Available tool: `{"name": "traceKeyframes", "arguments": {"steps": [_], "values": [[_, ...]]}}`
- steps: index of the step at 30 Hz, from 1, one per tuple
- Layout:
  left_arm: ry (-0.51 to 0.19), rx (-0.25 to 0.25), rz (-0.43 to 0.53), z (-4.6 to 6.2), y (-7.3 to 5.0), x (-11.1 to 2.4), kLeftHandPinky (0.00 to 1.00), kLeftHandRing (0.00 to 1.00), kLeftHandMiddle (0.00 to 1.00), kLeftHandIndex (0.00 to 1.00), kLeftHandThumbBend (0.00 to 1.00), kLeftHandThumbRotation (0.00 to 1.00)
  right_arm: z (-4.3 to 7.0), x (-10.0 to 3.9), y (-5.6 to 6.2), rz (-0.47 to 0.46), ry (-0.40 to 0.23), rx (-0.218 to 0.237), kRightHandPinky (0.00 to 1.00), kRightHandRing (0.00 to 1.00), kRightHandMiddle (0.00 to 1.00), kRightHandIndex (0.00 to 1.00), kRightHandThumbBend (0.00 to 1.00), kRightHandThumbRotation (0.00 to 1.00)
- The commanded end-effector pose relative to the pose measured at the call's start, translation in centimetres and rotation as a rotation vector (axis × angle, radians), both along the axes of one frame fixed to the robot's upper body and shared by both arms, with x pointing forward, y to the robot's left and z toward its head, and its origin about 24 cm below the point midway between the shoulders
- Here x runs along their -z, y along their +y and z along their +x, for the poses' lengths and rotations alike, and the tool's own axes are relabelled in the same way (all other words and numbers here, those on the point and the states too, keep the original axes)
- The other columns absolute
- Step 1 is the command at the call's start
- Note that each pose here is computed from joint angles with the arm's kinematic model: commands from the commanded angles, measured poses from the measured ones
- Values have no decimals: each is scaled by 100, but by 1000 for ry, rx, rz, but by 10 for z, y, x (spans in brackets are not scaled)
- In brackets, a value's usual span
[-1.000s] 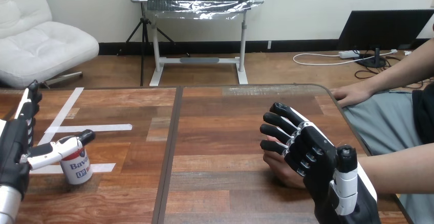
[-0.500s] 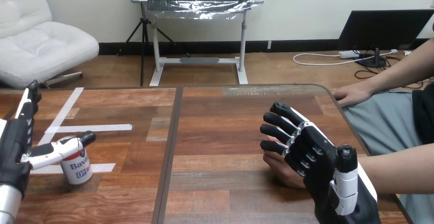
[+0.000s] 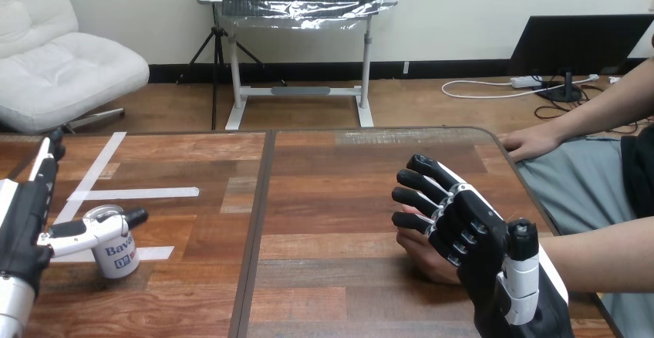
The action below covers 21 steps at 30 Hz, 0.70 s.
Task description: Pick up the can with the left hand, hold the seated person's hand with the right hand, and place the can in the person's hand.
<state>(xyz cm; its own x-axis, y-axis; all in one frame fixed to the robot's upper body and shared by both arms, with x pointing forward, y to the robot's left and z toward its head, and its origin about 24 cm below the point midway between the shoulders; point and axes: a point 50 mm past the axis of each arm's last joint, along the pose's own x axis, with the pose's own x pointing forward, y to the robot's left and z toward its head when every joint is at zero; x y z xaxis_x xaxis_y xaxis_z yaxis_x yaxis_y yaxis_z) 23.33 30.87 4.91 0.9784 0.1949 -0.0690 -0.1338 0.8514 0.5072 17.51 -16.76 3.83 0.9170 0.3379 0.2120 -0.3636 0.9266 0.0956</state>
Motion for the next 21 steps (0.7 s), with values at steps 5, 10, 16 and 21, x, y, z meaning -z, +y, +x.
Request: {"name": "traceKeyframes", "arguments": {"steps": [5,10,16,21], "values": [[-46,28,79,20,2,-20,98,99,100,100,90,14,11,-16,0,-2,-88,-1,80,86,87,88,97,100],[-30,24,70,21,3,-17,97,99,100,100,89,13,11,-16,1,-4,-91,3,79,86,87,87,98,100],[-8,14,45,23,3,-14,95,98,100,100,86,9,11,-16,1,-1,-100,-4,80,86,88,88,96,100],[22,6,59,23,2,-13,96,99,100,100,84,7,11,-16,0,0,-96,-1,80,86,88,88,96,100]]}}
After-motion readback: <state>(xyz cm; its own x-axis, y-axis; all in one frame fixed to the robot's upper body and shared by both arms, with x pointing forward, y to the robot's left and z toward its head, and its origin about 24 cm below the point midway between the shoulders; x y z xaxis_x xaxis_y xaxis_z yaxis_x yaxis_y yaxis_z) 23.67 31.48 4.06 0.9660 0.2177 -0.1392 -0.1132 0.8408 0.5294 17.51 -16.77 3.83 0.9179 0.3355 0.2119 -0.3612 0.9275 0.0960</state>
